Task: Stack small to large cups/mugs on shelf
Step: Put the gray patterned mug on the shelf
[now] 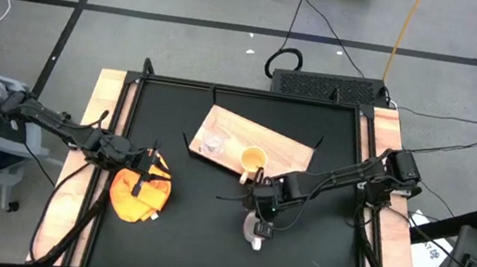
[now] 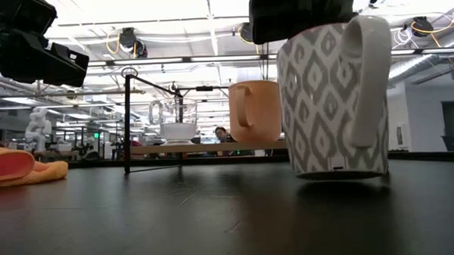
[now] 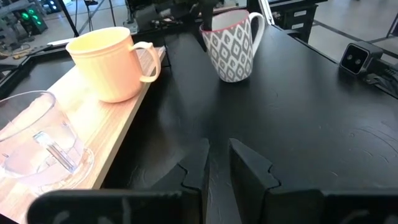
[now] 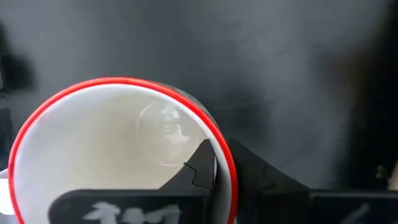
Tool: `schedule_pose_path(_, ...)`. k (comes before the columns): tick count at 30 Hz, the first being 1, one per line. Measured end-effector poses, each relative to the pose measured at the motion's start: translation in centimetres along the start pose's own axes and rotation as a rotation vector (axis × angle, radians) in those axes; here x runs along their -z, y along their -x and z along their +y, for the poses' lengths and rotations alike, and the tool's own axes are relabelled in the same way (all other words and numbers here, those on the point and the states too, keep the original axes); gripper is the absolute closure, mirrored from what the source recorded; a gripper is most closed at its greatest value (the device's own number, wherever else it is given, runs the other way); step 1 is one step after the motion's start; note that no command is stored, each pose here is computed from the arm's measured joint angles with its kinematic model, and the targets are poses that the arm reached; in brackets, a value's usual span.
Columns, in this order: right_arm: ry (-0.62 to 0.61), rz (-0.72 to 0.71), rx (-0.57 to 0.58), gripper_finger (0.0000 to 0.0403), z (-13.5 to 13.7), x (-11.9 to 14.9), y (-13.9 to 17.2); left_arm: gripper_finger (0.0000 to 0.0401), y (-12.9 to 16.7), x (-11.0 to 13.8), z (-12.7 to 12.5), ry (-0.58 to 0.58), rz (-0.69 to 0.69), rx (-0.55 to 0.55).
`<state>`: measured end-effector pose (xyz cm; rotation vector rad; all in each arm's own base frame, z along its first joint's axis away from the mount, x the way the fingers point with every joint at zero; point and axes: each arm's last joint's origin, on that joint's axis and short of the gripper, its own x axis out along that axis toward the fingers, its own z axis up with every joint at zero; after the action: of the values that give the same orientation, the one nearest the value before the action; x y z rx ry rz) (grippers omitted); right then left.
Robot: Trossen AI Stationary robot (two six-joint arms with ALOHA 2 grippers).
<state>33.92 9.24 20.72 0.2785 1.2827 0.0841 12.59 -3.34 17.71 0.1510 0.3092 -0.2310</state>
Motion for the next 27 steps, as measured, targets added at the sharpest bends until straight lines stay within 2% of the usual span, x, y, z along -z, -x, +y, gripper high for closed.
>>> schedule_pose_path(6,0.016,-0.028,0.078,0.0389,0.8,-1.2,2.3,0.0338,0.0,0.0,0.0,0.0,0.001,0.0)
schedule_pose_path(11,0.06,-0.077,0.087,0.0389,1.6,-1.8,4.0,0.0338,0.0,0.1,0.0,0.0,0.008,0.0)
schedule_pose_path(22,0.089,-0.202,0.142,0.0389,1.7,-0.6,9.0,0.0339,0.0,0.2,0.0,0.015,0.02,0.002)
schedule_pose_path(27,0.063,-0.153,0.198,0.0389,1.3,0.2,9.3,0.0338,0.0,0.2,0.0,0.015,0.022,0.002)
